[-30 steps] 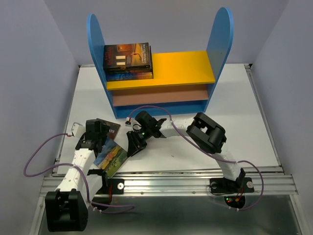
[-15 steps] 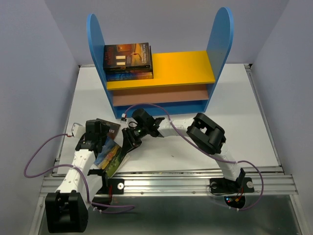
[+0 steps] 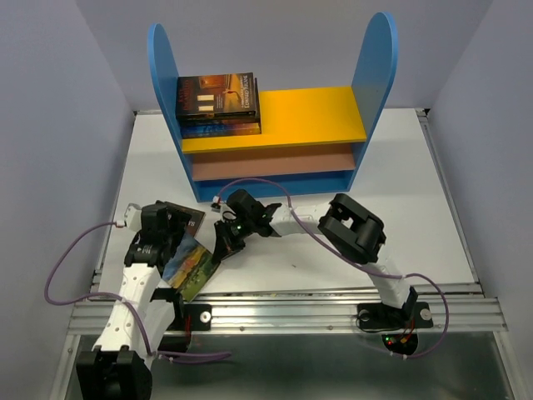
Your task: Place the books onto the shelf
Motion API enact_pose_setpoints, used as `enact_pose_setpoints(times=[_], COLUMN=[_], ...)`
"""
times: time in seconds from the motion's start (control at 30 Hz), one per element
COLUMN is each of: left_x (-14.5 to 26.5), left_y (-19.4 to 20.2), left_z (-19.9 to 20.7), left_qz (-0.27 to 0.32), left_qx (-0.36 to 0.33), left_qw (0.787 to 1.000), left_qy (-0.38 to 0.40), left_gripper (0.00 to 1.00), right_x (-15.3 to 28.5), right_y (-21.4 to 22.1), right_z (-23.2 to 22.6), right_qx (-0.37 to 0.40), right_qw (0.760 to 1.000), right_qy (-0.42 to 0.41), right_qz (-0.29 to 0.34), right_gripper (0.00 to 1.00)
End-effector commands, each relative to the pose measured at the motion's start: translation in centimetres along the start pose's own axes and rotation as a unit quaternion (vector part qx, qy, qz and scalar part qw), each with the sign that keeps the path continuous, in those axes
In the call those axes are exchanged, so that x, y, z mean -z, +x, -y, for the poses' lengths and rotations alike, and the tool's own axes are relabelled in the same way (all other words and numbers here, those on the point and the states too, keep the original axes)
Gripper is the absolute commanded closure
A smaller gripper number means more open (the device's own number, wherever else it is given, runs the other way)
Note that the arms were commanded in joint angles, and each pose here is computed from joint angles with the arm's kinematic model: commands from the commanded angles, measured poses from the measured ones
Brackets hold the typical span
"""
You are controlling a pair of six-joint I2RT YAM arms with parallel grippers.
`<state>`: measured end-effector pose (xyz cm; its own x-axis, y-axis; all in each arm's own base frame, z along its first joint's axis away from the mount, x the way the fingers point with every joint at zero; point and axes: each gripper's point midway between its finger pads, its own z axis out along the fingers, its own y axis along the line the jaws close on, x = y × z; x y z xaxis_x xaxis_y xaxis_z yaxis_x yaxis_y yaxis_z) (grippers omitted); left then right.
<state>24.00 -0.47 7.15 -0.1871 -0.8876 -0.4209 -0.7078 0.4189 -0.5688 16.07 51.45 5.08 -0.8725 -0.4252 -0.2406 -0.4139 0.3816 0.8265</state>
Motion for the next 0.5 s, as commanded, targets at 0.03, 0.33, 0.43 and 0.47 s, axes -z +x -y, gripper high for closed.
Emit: enact_pose_setpoints(times=[0.03, 0.33, 0.43, 0.47], left_x=[3.7, 4.0, 4.4, 4.5], left_y=[-0.1, 4.2, 5.7, 5.9], left_z=[6.4, 6.7, 7.0, 7.1], left_qz=[-0.04, -0.146, -0.176, -0.182], left_qx=[-0.068, -0.129, -0.131, -0.126], left_qw=[0.988, 0.962, 0.948, 0.946], left_qy=[0.136, 0.192, 0.229, 0.236], left_gripper=[0.01, 0.01, 0.01, 0.01], right_x=[4.0, 13.8, 16.1, 16.3], right_y=[-2.7, -2.1, -1.5, -0.9], right_z=[-0.8, -0.6, -0.3, -0.4], right_qx=[0.022, -0.02, -0.035, -0.038], right_qw=[0.996, 0.981, 0.975, 0.975], right_qy=[0.004, -0.019, -0.014, -0.017], right_qz=[0.085, 0.192, 0.219, 0.22], right_gripper=[0.99, 0.99, 0.99, 0.99])
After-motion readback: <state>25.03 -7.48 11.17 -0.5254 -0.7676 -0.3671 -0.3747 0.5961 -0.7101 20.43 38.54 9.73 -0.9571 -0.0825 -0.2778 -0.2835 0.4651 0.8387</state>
